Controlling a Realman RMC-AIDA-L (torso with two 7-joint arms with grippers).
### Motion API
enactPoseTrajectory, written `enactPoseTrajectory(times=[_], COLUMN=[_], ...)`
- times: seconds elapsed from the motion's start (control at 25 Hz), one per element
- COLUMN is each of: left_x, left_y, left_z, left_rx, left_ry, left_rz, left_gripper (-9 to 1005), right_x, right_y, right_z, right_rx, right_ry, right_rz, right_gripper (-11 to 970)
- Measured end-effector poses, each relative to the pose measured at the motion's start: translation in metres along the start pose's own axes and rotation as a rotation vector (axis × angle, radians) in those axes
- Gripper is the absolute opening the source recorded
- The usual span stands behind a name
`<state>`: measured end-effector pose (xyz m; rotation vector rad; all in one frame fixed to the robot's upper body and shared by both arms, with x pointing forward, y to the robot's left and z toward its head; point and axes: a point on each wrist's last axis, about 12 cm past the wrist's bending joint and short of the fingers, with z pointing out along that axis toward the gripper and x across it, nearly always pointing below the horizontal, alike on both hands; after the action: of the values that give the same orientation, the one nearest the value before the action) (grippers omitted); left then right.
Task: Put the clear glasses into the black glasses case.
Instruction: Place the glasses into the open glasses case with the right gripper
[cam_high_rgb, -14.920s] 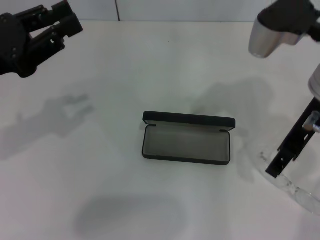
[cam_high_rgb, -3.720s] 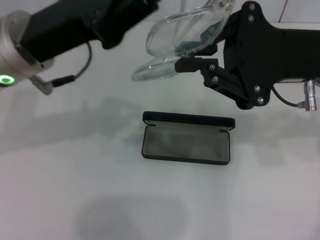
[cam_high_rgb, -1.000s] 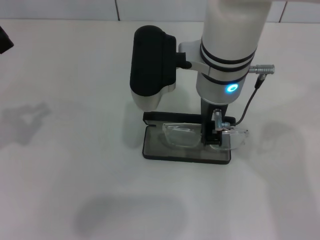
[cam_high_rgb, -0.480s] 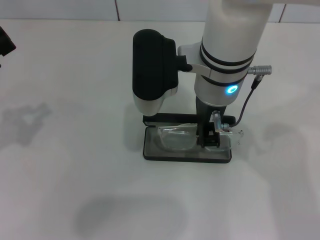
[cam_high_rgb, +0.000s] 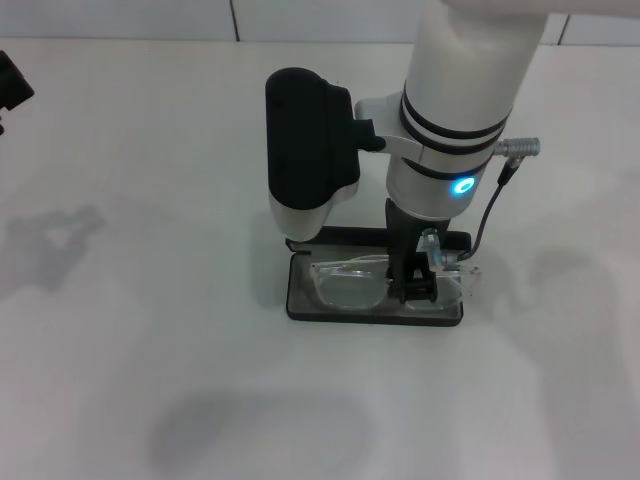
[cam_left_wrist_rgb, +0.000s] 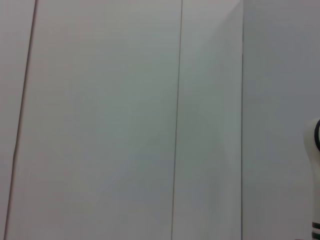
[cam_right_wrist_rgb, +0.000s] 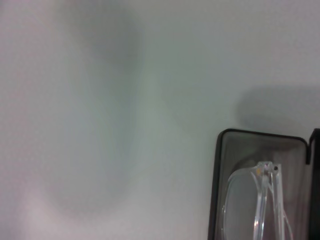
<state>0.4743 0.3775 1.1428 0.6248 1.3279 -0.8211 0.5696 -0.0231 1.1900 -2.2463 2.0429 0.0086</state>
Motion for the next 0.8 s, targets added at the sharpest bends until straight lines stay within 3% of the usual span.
enactPoseTrajectory(times=[0.8], left_x=[0.0024], left_y=[-0.0021], left_z=[0.0003], left_rx=[-0.003], left_ry=[-0.005], left_rz=[-0.008], left_gripper=[158], right_x=[0.0067], right_y=[-0.0014], right_z=[0.0087], right_rx=[0.008], right_ry=[-0.020], right_rz=[-0.023], right_gripper=[74])
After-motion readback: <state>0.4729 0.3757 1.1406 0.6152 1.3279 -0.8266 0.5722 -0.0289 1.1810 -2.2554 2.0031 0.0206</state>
